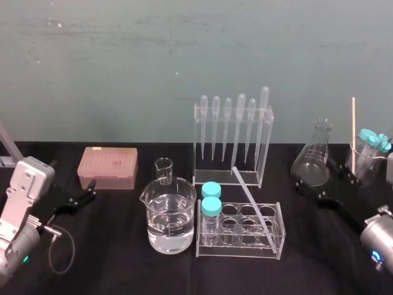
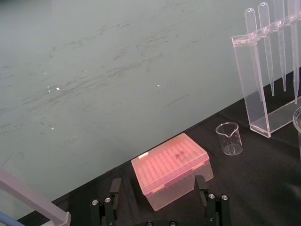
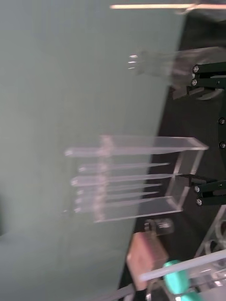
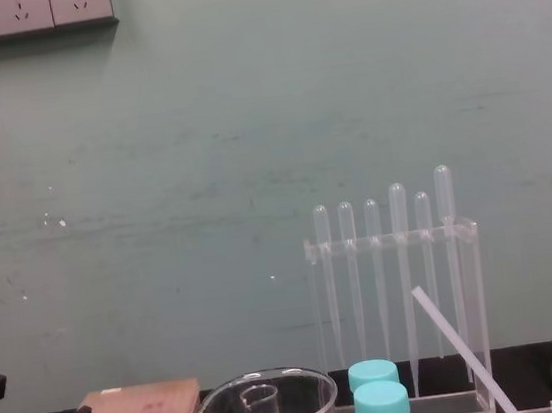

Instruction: Pick up the stirring rod with one hand, then place it down.

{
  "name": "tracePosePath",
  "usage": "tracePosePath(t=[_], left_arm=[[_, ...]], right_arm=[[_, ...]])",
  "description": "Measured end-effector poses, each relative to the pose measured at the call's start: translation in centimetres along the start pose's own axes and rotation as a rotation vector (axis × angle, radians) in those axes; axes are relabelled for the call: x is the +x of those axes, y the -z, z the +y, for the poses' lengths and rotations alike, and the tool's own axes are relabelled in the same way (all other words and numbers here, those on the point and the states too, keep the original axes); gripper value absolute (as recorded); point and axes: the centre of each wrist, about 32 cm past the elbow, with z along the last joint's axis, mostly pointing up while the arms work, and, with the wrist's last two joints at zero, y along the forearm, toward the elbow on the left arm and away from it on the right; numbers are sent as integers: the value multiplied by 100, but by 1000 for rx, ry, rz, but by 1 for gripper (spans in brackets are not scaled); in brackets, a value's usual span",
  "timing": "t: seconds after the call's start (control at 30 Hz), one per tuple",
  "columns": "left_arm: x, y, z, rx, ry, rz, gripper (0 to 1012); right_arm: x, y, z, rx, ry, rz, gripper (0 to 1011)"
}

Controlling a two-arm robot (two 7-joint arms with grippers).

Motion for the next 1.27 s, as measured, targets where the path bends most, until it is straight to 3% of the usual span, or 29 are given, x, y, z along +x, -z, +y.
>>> tracePosePath(t=[0.07, 1.27], left_arm=[[0, 0, 0, 0, 0, 0, 1000], [0, 0, 0, 0, 0, 0, 1000]], right_arm=[[5, 19, -23, -26, 5, 10, 1000], [3, 1, -6, -5, 3, 4, 1000]])
